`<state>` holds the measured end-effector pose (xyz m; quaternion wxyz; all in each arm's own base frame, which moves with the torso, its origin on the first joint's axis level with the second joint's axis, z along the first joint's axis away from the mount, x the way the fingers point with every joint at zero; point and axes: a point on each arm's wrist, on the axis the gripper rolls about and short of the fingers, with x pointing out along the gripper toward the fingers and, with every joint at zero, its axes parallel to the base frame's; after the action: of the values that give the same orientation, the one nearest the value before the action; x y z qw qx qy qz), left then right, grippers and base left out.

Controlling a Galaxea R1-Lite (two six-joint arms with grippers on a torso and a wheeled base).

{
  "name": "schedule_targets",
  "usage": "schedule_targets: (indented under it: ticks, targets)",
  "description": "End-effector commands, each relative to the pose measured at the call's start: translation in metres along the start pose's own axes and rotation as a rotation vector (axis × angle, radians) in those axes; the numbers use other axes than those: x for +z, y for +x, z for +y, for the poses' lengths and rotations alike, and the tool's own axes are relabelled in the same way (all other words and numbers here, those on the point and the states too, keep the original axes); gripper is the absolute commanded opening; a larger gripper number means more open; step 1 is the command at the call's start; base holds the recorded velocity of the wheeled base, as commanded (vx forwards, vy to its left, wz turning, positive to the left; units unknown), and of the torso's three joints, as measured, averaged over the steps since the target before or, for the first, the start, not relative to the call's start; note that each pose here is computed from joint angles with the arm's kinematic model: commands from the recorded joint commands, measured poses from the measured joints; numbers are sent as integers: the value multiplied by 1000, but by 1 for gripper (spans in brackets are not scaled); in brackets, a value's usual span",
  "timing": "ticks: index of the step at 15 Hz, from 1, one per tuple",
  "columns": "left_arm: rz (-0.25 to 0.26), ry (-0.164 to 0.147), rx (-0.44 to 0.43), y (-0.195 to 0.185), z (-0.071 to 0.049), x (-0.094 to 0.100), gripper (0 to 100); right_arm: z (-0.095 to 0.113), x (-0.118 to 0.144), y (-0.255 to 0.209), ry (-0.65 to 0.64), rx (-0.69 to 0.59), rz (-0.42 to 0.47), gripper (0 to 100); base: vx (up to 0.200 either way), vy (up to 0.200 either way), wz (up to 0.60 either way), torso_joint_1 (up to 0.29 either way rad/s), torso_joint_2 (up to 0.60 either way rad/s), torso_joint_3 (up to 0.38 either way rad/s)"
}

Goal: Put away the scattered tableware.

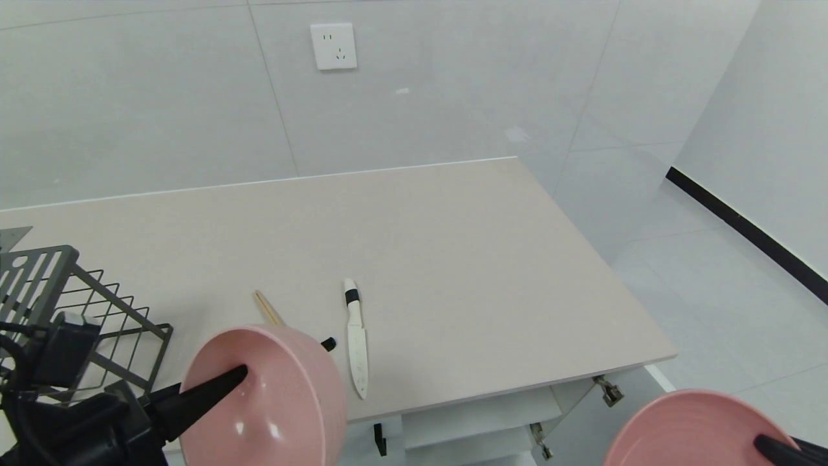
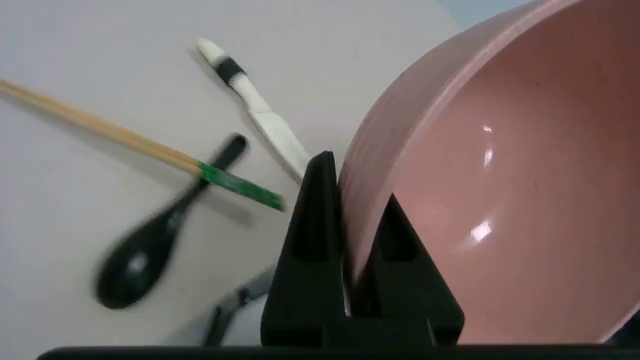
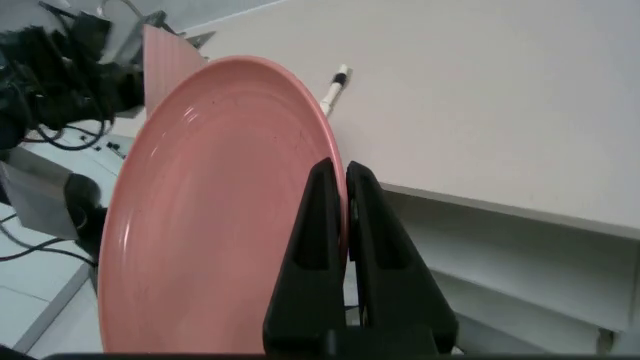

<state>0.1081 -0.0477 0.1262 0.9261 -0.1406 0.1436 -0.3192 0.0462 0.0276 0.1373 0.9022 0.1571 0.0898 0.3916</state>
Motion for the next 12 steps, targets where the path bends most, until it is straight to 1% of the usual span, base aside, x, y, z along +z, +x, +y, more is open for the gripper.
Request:
schedule_targets:
  ticks: [1,2,3,4,5,7,8,9,10,11,12]
  targets:
    - [-51,-31,-62,-23,-9,1,0,1,1,-1,-11,4,-9,0,0,0,0,0,0,0]
    - [-67,-23,-61,-31,-12,0,0,1,0,-1,-8,-6,-7,0,0,0,0,0,0,0]
    - [-105,-9,-58,-49,-16,-5,0,-1,-3,-2,-2,-31,-2,0,0,0,0,0,0,0]
    - [-118,-3,-56,-56,-18,-8,0,-2,-3,-2,0,-43,-4,0,0,0,0,0,0,0]
    - [-140,-1,-32,-71,-20,-16,0,-3,-4,-4,-14,-72,-24,0,0,0,0,0,0,0]
    - [-179,4,6,-91,-22,-32,0,0,0,-12,-75,-115,-95,0,0,0,0,0,0,0]
    - [-202,13,23,-98,-24,-38,0,2,1,-16,-108,-134,-132,0,0,0,0,0,0,0]
    - [-214,35,36,-104,-25,-42,0,5,2,-20,-150,-148,-168,0,0,0,0,0,0,0]
    - [-225,49,43,-106,-27,-42,0,6,2,-22,-175,-153,-180,0,0,0,0,0,0,0]
    - [-250,65,85,-111,-29,-43,0,8,1,-25,-226,-151,-200,0,0,0,0,0,0,0]
    - [-272,105,140,-112,-28,-48,0,11,-1,-29,-258,-154,-212,0,0,0,0,0,0,0]
